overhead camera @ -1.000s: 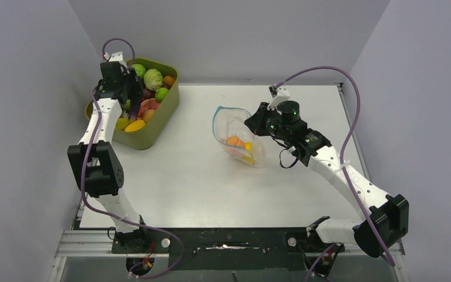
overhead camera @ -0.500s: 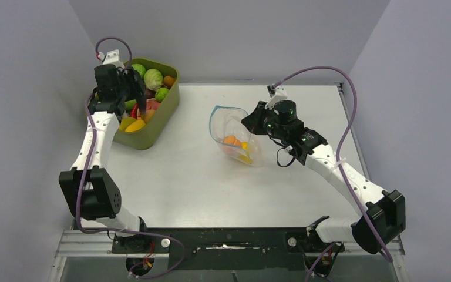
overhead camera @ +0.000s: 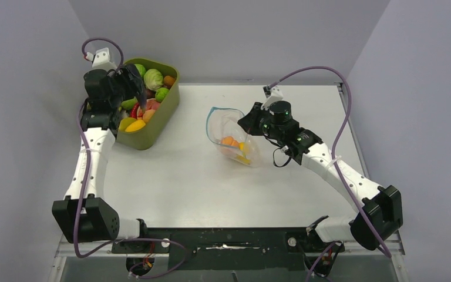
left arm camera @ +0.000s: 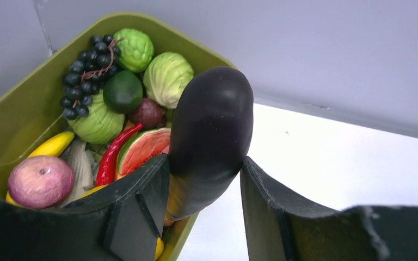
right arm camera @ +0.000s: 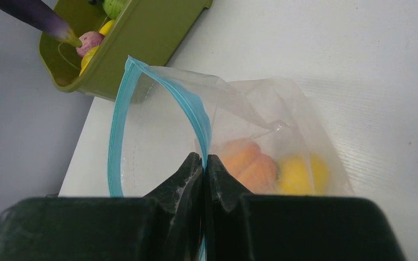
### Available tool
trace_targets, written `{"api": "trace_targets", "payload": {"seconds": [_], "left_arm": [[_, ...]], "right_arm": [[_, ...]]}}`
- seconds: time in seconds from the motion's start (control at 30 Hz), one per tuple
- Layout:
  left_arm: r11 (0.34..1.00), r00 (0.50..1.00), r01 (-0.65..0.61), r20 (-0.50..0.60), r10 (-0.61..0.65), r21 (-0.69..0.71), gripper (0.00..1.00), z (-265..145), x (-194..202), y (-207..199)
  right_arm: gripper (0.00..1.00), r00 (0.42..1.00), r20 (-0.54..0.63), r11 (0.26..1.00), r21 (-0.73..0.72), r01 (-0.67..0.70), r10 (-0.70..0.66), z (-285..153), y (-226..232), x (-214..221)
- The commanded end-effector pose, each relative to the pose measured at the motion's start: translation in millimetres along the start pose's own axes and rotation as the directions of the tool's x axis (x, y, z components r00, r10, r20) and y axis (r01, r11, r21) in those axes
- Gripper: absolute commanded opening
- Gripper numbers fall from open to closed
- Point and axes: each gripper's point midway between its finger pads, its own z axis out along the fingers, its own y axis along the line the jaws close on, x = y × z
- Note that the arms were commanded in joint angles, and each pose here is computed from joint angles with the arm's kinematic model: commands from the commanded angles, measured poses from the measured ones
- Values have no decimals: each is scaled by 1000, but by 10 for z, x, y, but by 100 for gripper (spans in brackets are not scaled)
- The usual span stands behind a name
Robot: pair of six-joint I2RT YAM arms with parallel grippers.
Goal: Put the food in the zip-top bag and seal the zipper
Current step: Place the fake vegetable in the zipper food storage bag.
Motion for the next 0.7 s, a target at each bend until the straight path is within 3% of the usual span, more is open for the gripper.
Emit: {"api": "trace_targets", "payload": {"seconds": [0.0,0.27,0.4,0.67], "left_arm": [[991,993,12,115,-27,132,19,-257,-426,-415],[931,991,43,106,-87,363,18,-577,-469,-1170],[851,985,105,64,-161,515,18,-753,-411,-1538],[681,956,239,-43,-292,693,16,-1002,-271,-1964]], "right_arm": [[0,995,93,999,-43,-29,33,57,188,-280],[0,989,100,994,-43,-101,105,190,188,-293],[0,985,103,990,-60,-131,137,243,231,-322],[0,979,105,983,-83,-165,174,290,279,-342]]}}
